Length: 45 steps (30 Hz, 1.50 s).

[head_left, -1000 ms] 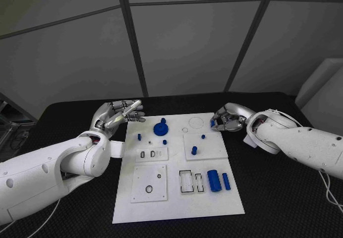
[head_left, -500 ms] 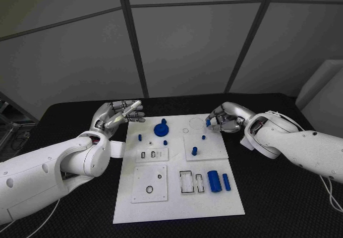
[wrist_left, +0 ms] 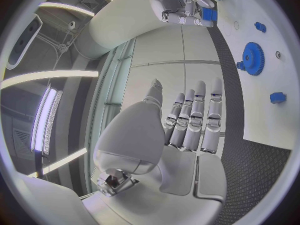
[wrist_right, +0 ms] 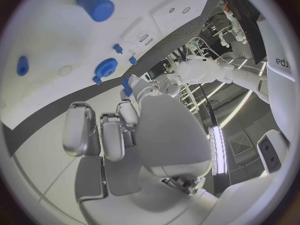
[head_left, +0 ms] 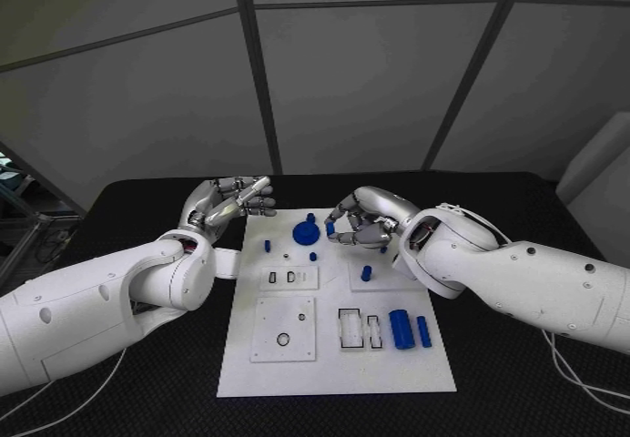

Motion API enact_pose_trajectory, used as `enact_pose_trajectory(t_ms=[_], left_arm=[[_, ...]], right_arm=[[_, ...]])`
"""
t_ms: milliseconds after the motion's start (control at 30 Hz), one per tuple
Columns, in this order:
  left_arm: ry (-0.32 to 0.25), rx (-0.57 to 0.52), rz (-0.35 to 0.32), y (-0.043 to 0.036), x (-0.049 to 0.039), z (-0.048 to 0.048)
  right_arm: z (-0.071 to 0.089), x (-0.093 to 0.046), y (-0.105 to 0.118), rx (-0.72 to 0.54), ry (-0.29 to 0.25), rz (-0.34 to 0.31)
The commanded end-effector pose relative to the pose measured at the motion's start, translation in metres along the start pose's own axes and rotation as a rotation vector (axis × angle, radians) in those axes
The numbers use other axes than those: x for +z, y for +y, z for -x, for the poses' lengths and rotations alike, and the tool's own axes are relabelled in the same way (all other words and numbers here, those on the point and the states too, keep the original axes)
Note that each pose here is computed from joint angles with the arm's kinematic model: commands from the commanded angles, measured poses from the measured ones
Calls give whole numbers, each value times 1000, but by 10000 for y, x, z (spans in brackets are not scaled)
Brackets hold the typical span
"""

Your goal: Assemble the parts on the task board

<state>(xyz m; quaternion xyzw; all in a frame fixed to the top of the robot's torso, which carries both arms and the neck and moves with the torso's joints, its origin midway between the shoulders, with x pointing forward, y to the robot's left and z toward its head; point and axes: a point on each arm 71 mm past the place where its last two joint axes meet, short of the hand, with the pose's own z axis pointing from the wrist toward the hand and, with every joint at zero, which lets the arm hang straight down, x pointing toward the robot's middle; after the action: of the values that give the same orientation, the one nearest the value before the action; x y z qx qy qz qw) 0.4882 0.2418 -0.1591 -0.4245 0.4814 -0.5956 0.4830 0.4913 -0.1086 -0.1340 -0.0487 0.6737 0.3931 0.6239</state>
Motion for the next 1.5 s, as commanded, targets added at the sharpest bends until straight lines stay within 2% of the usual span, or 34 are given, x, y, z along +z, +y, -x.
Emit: enact_pose_trajectory(t_ms=[33, 333, 667, 1133, 1500], left_arm=[[10, -6, -9, -8, 14, -15], [18, -15, -5, 3, 26, -54], [20, -16, -3, 9, 31, -62], [22, -17, -1, 12, 35, -68], [21, -17, -1, 14, 36, -63]], right_arm=[[-54, 57, 63, -72, 6, -8], [-428, 143, 250, -119, 89, 29], [-698, 149, 300, -143, 165, 26], [-837, 142, 312, -148, 222, 12], [-856, 131, 279, -156, 231, -2]])
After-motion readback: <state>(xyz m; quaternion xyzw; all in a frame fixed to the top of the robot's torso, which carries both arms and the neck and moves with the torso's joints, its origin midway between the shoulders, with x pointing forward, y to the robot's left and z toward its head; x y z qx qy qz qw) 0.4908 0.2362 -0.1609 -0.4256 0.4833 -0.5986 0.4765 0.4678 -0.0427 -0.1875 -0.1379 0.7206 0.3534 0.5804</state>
